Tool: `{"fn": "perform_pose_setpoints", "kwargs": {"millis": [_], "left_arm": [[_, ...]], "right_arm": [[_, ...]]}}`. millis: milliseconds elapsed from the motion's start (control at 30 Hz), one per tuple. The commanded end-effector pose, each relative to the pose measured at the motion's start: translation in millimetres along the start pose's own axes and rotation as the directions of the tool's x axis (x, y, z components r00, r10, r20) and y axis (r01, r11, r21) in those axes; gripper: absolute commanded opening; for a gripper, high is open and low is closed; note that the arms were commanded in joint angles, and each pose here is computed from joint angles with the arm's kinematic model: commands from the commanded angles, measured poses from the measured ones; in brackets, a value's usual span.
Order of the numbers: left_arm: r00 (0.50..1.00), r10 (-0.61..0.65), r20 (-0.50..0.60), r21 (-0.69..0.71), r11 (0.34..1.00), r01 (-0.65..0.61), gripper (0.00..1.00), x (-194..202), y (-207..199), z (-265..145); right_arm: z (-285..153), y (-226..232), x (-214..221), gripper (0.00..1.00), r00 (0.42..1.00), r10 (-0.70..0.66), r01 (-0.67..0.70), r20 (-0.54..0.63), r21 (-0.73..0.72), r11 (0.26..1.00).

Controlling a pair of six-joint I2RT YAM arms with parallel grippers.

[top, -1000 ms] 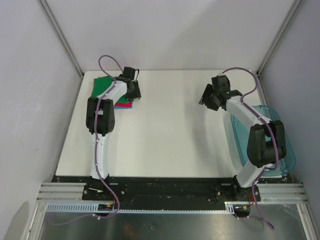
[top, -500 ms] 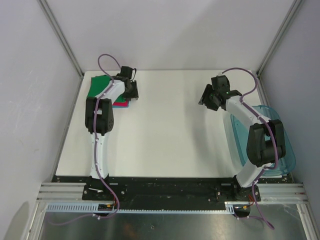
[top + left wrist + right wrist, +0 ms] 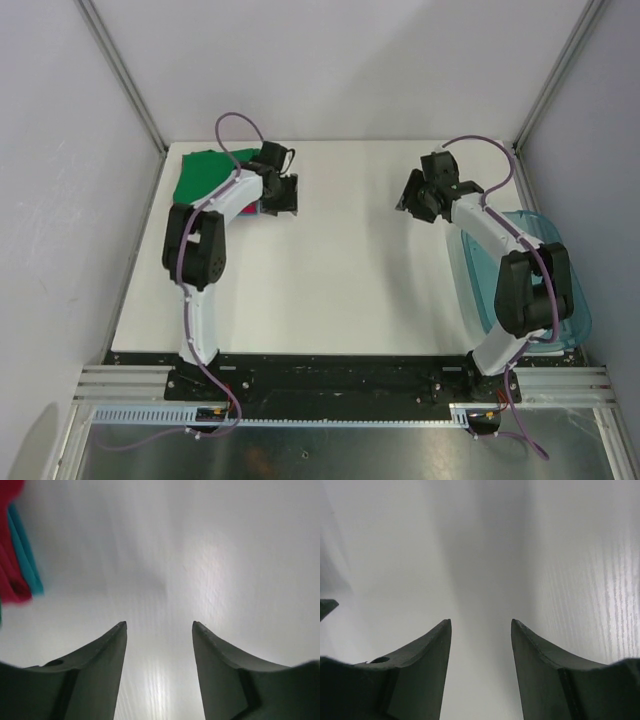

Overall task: Fold and stack the t-shirts
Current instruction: Put the neatly folded tshirt into the corner of the board with both arms

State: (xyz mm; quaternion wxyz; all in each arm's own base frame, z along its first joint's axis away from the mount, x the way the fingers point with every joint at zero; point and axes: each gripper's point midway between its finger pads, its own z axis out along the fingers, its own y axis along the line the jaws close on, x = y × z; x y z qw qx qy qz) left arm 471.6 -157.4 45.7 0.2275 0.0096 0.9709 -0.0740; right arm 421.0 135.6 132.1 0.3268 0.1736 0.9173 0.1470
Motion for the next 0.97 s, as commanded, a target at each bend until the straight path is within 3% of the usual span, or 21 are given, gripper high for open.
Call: {"fn": "perform_pose_setpoints", "kwargs": {"millis": [0,100,167,233,533,933], "left_arm": [[0.986,0.016,0.165,0.104,0.994,-0.033,0.63,-10,-44,-90],[0.98,0.004,0.199,0.151,0.988,-0.034,0.75,15,-62,-121],[0.974,-0.002,0.224,0.195,0.98,-0.043,0.91,31,-73,-140],[0.966,0.007,0.257,0.218,0.974,-0.065,0.97,45,-81,-158],[0.932,-0.013,0.362,0.266,0.96,-0.089,0.99,74,-71,-210],[0.919,-0.034,0.393,0.245,0.967,-0.069,0.99,75,-62,-218]], "right_arm": [[-31,19,1,0.56,0.998,-0.042,0.044,0.047,-0.04,0.998],[-43,30,12,0.57,0.997,-0.064,0.067,0.053,-0.061,0.996],[-52,36,20,0.57,0.995,-0.083,0.087,0.06,-0.068,0.994],[-61,41,28,0.58,0.993,-0.097,0.102,0.068,-0.077,0.992],[-105,41,45,0.62,0.986,-0.1,0.117,0.132,-0.126,0.985],[-117,40,38,0.64,0.981,-0.079,0.105,0.179,-0.136,0.985]]}}
